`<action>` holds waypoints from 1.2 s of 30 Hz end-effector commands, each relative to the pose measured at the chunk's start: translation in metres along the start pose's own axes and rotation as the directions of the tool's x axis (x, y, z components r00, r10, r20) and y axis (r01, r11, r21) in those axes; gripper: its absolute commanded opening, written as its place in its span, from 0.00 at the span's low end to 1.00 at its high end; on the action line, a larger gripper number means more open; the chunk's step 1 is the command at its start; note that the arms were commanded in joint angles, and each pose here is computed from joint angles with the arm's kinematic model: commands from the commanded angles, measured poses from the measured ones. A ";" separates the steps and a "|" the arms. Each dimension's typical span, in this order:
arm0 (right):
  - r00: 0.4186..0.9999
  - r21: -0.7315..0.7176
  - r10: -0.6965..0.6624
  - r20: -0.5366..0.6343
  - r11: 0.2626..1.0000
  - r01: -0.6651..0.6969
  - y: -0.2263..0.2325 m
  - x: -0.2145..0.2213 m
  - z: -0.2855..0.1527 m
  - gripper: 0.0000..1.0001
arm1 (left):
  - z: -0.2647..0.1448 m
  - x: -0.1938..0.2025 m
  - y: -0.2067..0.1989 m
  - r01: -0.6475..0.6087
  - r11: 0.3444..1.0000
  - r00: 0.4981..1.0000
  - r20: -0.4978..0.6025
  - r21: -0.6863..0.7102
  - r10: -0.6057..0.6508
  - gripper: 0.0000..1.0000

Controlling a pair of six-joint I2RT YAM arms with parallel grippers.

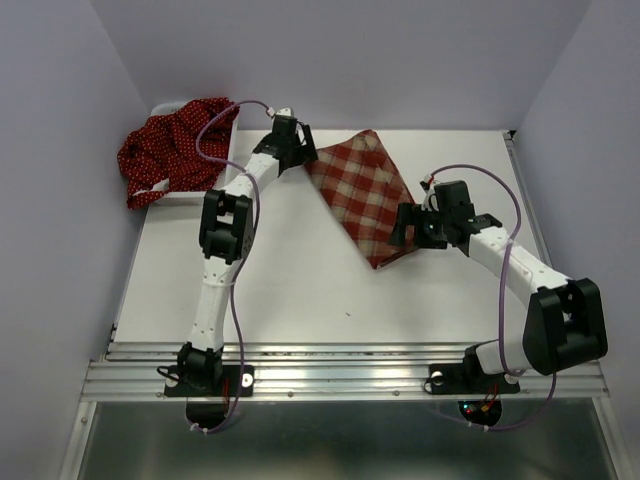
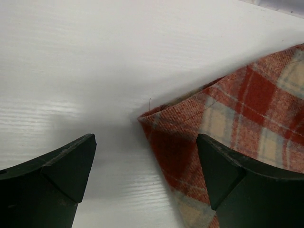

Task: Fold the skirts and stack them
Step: Fold the skirt

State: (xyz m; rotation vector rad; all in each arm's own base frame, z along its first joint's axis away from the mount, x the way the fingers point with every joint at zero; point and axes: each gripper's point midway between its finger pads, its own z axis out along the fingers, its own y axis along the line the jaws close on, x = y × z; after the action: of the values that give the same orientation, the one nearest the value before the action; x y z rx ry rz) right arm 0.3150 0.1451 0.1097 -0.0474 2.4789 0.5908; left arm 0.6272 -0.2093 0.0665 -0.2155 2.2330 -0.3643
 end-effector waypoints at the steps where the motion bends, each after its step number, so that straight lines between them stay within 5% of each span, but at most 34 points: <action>1: 0.998 -0.008 -0.006 0.055 1.000 0.006 0.005 -0.012 -0.008 1.00 | 0.006 -0.007 -0.006 -0.015 1.000 1.000 0.019 0.016 0.015 0.98; 9: 0.998 0.038 0.003 0.059 0.999 -0.005 -0.002 -0.011 -0.013 1.00 | 0.023 -0.014 -0.024 0.043 0.984 0.998 0.036 0.172 -0.050 0.81; 12: 0.997 0.072 0.012 0.076 0.997 -0.017 -0.008 -0.012 -0.016 1.00 | 0.025 -0.010 -0.027 0.044 0.979 0.998 0.026 0.199 -0.050 0.30; 13: 0.996 0.086 0.021 0.086 0.996 -0.029 -0.010 -0.013 -0.016 1.00 | 0.026 -0.003 -0.025 0.046 0.980 0.999 0.011 0.194 -0.049 0.02; 17: 0.989 0.188 0.075 0.128 0.977 -0.098 -0.028 -0.017 -0.017 1.00 | 0.011 0.000 -0.023 0.045 0.981 0.999 0.007 0.187 -0.047 0.00; 20: 0.977 0.265 0.106 0.184 0.952 -0.153 -0.041 -0.029 -0.018 1.00 | -0.006 0.026 0.010 0.086 0.995 0.996 -0.021 0.052 -0.085 0.00; 21: 0.974 0.279 0.112 0.195 0.946 -0.165 -0.043 -0.032 -0.018 1.00 | -0.018 0.003 0.003 0.105 0.992 0.994 0.031 0.065 -0.107 0.00; 22: 0.969 0.280 0.117 0.220 0.944 -0.177 -0.042 -0.041 -0.020 1.00 | -0.022 0.034 0.017 0.140 0.990 0.990 -0.017 0.033 -0.140 0.00; 23: 0.967 0.286 0.116 0.227 0.941 -0.180 -0.042 -0.045 -0.019 1.00 | -0.045 0.011 0.005 0.162 0.984 0.985 0.052 0.080 -0.166 0.00; 24: 0.963 0.296 0.116 0.244 0.937 -0.188 -0.043 -0.051 -0.021 1.00 | -0.050 0.054 0.026 0.190 0.981 0.982 -0.007 0.022 -0.190 0.00; 29: 0.954 0.280 0.103 0.282 0.942 -0.184 -0.037 -0.071 -0.023 1.00 | -0.121 0.080 0.040 0.341 0.937 0.939 0.088 -0.077 -0.334 0.00; 36: 0.947 0.300 0.109 0.302 0.932 -0.203 -0.044 -0.072 -0.027 1.00 | -0.182 0.179 0.048 0.402 0.890 0.912 0.005 -0.213 -0.410 0.00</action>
State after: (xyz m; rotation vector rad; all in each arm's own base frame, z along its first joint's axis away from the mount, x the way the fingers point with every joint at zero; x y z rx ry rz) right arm 0.3550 0.0938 0.1326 0.3053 2.3563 0.2346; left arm 0.3964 -0.1770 0.0323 -0.6641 2.2826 -0.3745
